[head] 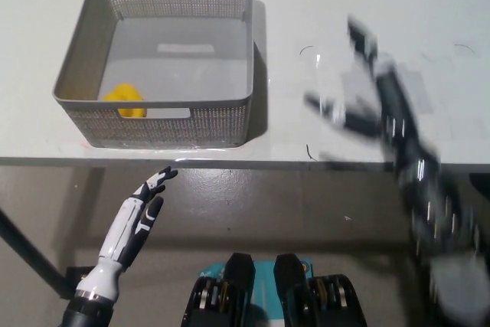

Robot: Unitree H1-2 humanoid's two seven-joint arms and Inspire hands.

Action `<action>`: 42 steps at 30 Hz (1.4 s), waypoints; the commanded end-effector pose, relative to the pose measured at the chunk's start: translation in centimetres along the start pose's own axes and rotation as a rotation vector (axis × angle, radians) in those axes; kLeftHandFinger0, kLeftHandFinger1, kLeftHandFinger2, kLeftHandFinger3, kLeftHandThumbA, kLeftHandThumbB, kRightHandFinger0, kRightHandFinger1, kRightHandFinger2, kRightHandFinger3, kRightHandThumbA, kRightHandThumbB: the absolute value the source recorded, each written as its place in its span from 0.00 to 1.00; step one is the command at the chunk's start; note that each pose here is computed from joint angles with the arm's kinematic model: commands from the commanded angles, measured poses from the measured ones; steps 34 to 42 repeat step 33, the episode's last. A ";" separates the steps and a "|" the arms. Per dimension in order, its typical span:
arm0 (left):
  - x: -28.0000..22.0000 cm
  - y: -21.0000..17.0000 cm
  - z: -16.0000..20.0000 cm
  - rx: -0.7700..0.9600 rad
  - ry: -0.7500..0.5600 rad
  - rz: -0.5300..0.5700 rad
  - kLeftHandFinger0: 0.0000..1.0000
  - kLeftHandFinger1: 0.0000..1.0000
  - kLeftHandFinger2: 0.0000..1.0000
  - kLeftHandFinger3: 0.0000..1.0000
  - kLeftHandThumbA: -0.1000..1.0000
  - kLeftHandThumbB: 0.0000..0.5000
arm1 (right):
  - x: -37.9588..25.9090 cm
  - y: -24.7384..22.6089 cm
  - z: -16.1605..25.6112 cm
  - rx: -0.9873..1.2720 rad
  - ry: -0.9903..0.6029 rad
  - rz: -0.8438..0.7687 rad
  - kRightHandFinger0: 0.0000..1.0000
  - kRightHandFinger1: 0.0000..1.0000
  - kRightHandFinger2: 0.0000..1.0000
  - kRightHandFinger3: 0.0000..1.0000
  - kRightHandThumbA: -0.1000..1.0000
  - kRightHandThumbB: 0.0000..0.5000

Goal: Use the right hand to pick up a yellow duck toy and place it into a container on the left hand side

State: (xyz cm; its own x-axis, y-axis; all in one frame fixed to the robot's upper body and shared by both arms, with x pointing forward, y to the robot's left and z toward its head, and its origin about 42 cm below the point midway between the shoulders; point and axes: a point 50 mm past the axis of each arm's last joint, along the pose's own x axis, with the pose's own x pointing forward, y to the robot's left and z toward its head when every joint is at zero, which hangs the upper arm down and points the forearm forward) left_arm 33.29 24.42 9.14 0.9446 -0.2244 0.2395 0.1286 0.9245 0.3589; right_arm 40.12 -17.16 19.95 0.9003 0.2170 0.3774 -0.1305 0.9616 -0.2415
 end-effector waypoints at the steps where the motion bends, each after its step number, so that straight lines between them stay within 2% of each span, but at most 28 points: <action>1: -0.2 0.7 0.7 -0.008 -0.054 0.023 1.00 1.00 1.00 1.00 1.00 1.00 | -7.8 2.0 2.3 0.334 -0.213 -0.080 1.00 1.00 1.00 1.00 1.00 0.76; 2: -0.1 0.8 0.7 -0.009 -0.055 0.023 1.00 1.00 1.00 1.00 1.00 1.00 | -9.2 2.8 1.2 0.336 -0.167 -0.068 1.00 1.00 1.00 1.00 1.00 0.80; 5: -0.2 0.9 0.6 -0.020 -0.050 0.027 1.00 1.00 1.00 1.00 1.00 1.00 | -11.0 3.9 -0.3 0.377 -0.098 -0.045 1.00 1.00 1.00 1.00 1.00 0.79; 6: -0.3 0.8 0.5 -0.038 -0.045 0.027 1.00 1.00 1.00 1.00 1.00 1.00 | -12.4 4.7 -1.3 0.377 -0.067 -0.037 1.00 1.00 1.00 1.00 1.00 0.66; 8: -0.5 0.6 0.3 -0.051 -0.036 0.028 1.00 1.00 1.00 1.00 1.00 1.00 | -14.0 5.9 -2.6 0.394 -0.020 -0.029 1.00 1.00 1.00 1.00 1.00 0.61; 14: -0.9 0.2 -0.2 -0.062 -0.019 0.019 1.00 1.00 1.00 1.00 1.00 1.00 | -15.9 7.5 -4.8 0.414 0.089 -0.033 1.00 1.00 1.00 1.00 1.00 0.57; 18: -1.1 -0.4 -0.3 -0.062 -0.010 -0.001 1.00 1.00 1.00 1.00 1.00 1.00 | -15.7 7.4 -5.7 0.383 0.114 -0.029 1.00 1.00 1.00 1.00 1.00 0.49; 23: -1.1 -1.0 -0.4 -0.069 -0.004 -0.013 0.98 1.00 1.00 1.00 1.00 1.00 | -14.9 7.4 -5.9 0.370 0.112 -0.009 1.00 1.00 1.00 1.00 1.00 0.49; 25: -1.4 -1.2 -0.6 -0.078 0.003 -0.017 1.00 1.00 1.00 1.00 1.00 1.00 | -14.9 7.5 -6.0 0.362 0.118 -0.006 1.00 1.00 1.00 1.00 1.00 0.52; 42: -2.0 -1.8 -1.1 -0.083 0.028 -0.038 1.00 1.00 1.00 1.00 1.00 1.00 | -15.1 7.8 -6.5 0.347 0.139 0.005 1.00 1.00 1.00 1.00 1.00 0.51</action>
